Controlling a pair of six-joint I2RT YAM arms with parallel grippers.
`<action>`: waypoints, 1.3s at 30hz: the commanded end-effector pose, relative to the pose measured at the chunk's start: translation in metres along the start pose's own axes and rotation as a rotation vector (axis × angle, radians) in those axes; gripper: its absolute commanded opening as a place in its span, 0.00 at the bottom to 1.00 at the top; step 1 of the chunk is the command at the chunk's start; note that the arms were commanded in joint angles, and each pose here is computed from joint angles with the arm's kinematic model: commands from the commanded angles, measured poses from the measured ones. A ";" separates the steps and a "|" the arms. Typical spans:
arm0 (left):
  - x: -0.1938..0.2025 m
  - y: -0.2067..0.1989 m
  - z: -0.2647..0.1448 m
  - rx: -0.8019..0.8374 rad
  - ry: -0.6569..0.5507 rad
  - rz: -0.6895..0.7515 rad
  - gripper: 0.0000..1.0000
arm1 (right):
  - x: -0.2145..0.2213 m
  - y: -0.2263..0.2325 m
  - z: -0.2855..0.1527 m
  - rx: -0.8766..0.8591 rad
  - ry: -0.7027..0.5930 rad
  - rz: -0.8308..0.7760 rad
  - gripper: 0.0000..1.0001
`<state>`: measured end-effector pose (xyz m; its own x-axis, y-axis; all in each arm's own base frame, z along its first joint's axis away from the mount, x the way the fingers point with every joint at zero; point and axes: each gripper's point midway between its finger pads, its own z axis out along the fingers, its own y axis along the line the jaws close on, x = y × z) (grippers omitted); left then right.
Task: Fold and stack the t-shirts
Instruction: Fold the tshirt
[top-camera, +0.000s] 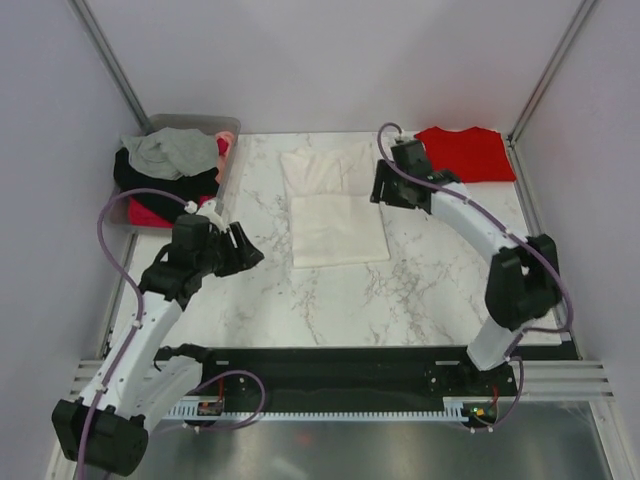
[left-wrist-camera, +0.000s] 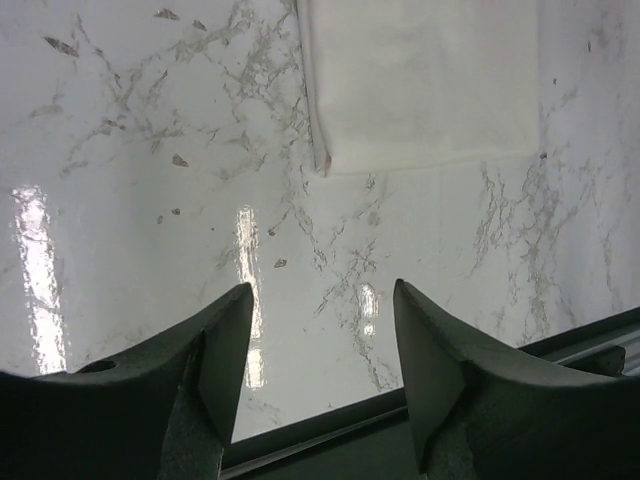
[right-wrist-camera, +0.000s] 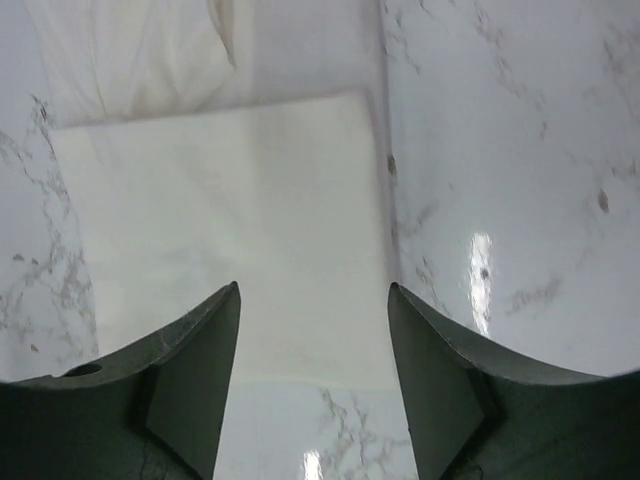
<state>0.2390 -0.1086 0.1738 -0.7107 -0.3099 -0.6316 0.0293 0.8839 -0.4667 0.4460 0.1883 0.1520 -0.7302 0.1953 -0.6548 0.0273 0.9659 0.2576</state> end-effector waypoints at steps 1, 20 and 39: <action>0.016 -0.009 0.023 0.067 0.074 -0.084 0.65 | 0.045 -0.024 -0.026 -0.079 0.060 0.096 0.68; 0.065 -0.001 0.130 0.128 0.152 -0.244 0.76 | 0.173 -0.057 0.003 -0.237 0.285 0.262 0.60; 0.106 0.006 0.171 0.099 0.262 -0.297 0.47 | 0.207 -0.076 0.019 -0.193 0.363 0.277 0.12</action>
<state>0.3007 -0.2026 0.0267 -0.8303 -0.4390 -0.3433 -0.0657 0.6888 -0.7219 0.3293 0.1719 0.0163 -0.8777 0.3579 -0.3186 0.0990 0.7860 0.6103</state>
